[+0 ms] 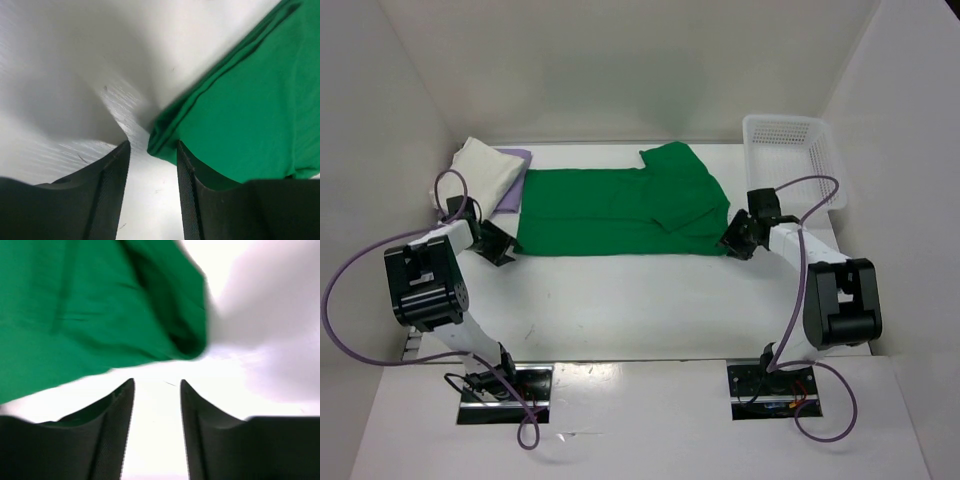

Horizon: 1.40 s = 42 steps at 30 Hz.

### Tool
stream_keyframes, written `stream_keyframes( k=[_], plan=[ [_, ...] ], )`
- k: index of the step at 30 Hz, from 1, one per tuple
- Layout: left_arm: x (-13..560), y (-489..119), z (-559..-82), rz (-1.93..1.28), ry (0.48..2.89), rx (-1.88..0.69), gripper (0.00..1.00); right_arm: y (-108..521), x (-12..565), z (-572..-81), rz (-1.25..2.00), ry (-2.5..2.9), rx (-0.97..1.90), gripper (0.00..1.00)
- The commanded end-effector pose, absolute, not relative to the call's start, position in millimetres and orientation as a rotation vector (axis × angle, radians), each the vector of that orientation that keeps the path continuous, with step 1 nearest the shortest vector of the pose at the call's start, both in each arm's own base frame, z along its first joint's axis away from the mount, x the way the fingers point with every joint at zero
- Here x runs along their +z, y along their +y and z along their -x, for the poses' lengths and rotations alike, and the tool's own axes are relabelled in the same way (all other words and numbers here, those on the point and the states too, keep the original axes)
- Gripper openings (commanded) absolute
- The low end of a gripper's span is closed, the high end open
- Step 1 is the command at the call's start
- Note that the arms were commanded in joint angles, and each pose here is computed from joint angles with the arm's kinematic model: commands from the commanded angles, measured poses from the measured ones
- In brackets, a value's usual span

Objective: Fold and stack the t-shirts
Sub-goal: Fold the flattened tshirt in 1/3 of the way

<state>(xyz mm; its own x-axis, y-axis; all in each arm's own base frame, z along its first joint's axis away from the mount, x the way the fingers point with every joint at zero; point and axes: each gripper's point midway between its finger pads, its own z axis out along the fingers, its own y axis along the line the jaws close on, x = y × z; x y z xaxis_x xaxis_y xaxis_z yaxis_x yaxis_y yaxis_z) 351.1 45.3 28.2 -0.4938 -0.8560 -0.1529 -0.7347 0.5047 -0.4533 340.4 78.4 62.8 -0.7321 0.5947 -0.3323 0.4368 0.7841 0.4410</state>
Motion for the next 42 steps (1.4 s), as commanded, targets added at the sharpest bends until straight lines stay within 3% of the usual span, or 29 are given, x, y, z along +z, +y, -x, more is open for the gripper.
stream_keyframes(
  k=[1, 5, 8, 11, 12, 15, 25, 30, 32, 33, 34, 37, 38, 40, 42],
  plan=[
    [25.3, 38.4, -355.6, 1.269, 2.412, -0.535, 0.50, 63.4, 56.6, -344.7, -0.801, 2.473, 0.370, 0.50],
    [11.8, 36.7, -361.6, 1.285, 2.421, -0.566, 0.40, 54.5, 39.0, -347.4, -0.830, 2.495, 0.288, 0.55],
    [9.3, 37.0, -362.7, 1.285, 2.422, -0.566, 0.21, 52.8, 25.0, -349.6, -0.852, 2.510, 0.265, 0.55],
    [6.3, 36.7, -361.8, 1.292, 2.429, -0.565, 0.03, 49.6, 12.9, -354.0, -0.889, 2.513, 0.232, 0.39],
    [6.2, 36.7, -361.8, 1.292, 2.429, -0.565, 0.00, 47.3, 16.4, -358.7, -0.889, 2.496, 0.219, 0.23],
    [9.7, 36.1, -354.8, 1.283, 2.433, -0.550, 0.00, 45.4, 12.8, -351.4, -0.922, 2.508, 0.199, 0.00],
    [19.6, 28.4, -275.8, 1.319, 2.510, -0.579, 0.00, 55.7, 57.4, -271.7, -1.082, 2.470, 0.430, 0.00],
    [44.7, -5.2, -243.8, 1.389, 2.513, -0.827, 0.00, 63.5, 81.4, -237.3, -1.130, 2.467, 0.498, 0.00],
    [49.4, -2.7, -233.4, 1.391, 2.524, -0.821, 0.11, 63.4, 99.9, -234.3, -1.109, 2.430, 0.517, 0.00],
    [56.6, -6.1, -226.2, 1.412, 2.523, -0.839, 0.21, 67.1, 103.7, -228.2, -1.093, 2.448, 0.519, 0.03],
    [57.5, -5.4, -222.3, 1.402, 2.535, -0.815, 0.38, 65.2, 113.0, -229.1, -1.083, 2.421, 0.516, 0.06],
    [63.5, -4.4, -219.5, 1.388, 2.524, -0.788, 0.68, 65.1, 125.2, -226.2, -1.033, 2.434, 0.500, 0.31],
    [66.5, -2.1, -219.8, 1.382, 2.520, -0.765, 0.81, 60.8, 128.2, -226.6, -1.028, 2.429, 0.467, 0.47],
    [73.1, 8.6, -224.6, 1.353, 2.510, -0.688, 0.85, 59.1, 141.1, -229.7, -0.969, 2.420, 0.440, 0.56],
    [92.8, 17.8, -237.7, 1.299, 2.459, -0.656, 0.85, 57.6, 147.0, -234.1, -0.927, 2.413, 0.417, 0.58]
  ],
)
